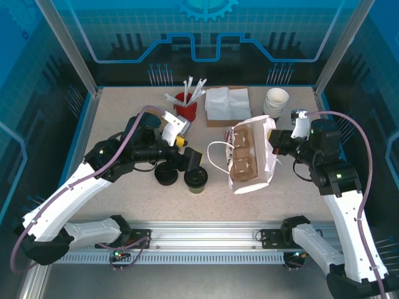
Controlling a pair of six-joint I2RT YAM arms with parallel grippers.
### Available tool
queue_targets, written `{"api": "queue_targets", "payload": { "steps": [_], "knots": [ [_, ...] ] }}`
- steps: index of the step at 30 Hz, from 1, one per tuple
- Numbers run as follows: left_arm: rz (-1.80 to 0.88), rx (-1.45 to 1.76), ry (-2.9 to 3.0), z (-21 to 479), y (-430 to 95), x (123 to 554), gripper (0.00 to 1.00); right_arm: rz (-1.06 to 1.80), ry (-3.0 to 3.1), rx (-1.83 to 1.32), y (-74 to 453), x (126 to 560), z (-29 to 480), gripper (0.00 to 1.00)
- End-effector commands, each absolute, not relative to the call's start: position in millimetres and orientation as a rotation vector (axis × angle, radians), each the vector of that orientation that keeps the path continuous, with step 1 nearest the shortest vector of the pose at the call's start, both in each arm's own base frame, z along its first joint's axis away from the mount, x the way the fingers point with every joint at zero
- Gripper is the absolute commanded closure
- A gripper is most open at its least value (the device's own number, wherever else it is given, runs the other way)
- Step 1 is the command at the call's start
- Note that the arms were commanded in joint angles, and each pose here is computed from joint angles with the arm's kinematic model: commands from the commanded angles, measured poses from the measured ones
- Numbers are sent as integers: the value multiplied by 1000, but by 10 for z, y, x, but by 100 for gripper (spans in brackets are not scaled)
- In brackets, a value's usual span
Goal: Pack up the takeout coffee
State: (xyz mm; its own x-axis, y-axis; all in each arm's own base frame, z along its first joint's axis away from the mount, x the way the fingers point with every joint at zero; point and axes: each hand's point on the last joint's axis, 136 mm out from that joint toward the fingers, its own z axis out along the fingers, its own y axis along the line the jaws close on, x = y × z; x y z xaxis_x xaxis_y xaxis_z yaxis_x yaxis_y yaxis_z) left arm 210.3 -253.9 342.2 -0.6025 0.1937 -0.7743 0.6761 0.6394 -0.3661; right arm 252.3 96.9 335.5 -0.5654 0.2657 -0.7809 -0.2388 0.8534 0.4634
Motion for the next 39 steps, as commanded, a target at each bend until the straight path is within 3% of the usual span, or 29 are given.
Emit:
{"api": "queue_targets", "payload": {
  "steps": [1,9,20,28,32,39],
  "knots": [
    [-919,676,2125,3443,-2585,2041,14,725,1987,-10,1064,2495,3511,100],
    [-945,714,2117,3429,-2705,1991,17,746,1998,9,1085,2484,3434,100],
    [-1086,657,2162,3622,-3077,1938,26,708,2147,388,1058,2631,3079,100],
    [-866,603,2345,3480,-3436,2001,37,660,2191,551,1160,2647,2917,100],
    [-779,548,2439,3228,-3563,2112,45,653,2187,589,1171,2644,2879,100],
    [-611,555,2538,2808,-3703,2300,51,646,2166,601,1124,2602,2898,100]
  ]
}}
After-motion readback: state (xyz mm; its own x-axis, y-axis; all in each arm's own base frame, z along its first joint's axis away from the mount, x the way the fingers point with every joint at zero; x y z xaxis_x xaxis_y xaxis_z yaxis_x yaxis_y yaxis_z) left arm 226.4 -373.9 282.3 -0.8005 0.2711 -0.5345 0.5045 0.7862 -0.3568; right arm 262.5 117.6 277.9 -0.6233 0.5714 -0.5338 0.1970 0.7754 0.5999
